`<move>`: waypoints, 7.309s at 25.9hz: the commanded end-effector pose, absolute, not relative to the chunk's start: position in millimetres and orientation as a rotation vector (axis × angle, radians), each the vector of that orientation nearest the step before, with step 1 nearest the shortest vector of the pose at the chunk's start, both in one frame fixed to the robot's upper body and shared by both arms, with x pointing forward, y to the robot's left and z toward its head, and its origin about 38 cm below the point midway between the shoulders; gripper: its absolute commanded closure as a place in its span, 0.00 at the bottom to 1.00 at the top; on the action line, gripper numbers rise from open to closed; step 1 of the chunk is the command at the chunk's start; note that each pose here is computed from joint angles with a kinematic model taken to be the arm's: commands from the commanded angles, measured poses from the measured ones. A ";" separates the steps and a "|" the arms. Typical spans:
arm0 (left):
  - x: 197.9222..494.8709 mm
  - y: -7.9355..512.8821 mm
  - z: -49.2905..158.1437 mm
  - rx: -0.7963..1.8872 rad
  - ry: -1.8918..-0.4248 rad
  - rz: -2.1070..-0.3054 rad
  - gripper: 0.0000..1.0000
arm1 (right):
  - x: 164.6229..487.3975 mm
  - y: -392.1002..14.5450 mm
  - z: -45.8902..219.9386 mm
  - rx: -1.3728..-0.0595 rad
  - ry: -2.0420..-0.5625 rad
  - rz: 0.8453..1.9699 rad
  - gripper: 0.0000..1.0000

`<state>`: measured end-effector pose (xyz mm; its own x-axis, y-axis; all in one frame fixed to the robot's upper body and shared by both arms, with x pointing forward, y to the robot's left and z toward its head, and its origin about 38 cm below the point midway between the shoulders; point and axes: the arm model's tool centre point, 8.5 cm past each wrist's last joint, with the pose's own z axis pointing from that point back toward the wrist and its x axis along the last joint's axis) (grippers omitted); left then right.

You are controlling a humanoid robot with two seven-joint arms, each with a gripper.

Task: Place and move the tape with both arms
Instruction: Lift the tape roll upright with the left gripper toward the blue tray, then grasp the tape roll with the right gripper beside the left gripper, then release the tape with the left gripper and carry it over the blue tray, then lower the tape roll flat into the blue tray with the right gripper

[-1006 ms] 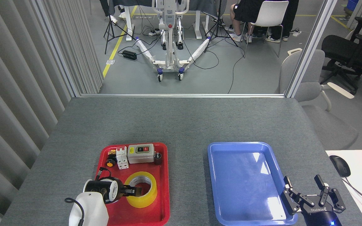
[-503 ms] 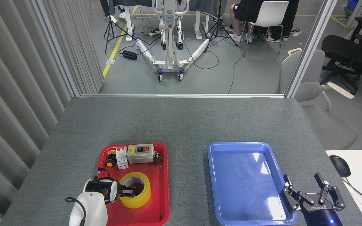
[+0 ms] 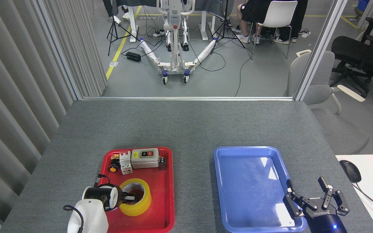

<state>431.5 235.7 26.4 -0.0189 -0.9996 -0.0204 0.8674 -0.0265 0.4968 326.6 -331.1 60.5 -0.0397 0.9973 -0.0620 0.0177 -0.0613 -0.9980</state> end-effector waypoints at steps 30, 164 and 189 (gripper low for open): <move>361.8 101.1 87.6 -0.978 -1.176 -0.693 1.00 | 358.8 -262.8 119.8 -0.593 -1.873 1.102 0.00; 373.4 206.5 49.1 1.177 -1.299 -1.258 0.00 | 460.0 -316.8 40.0 -0.434 -0.640 1.482 0.76; 380.1 224.1 59.6 1.195 -1.371 -1.282 0.00 | 478.4 -291.3 28.6 -0.302 -0.584 1.436 0.66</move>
<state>380.6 223.4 58.9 -0.1432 -0.9897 0.0038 -0.0716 0.0142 0.9973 478.0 -292.0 29.5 0.0263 0.9804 0.1954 -0.8377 0.1283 -0.5308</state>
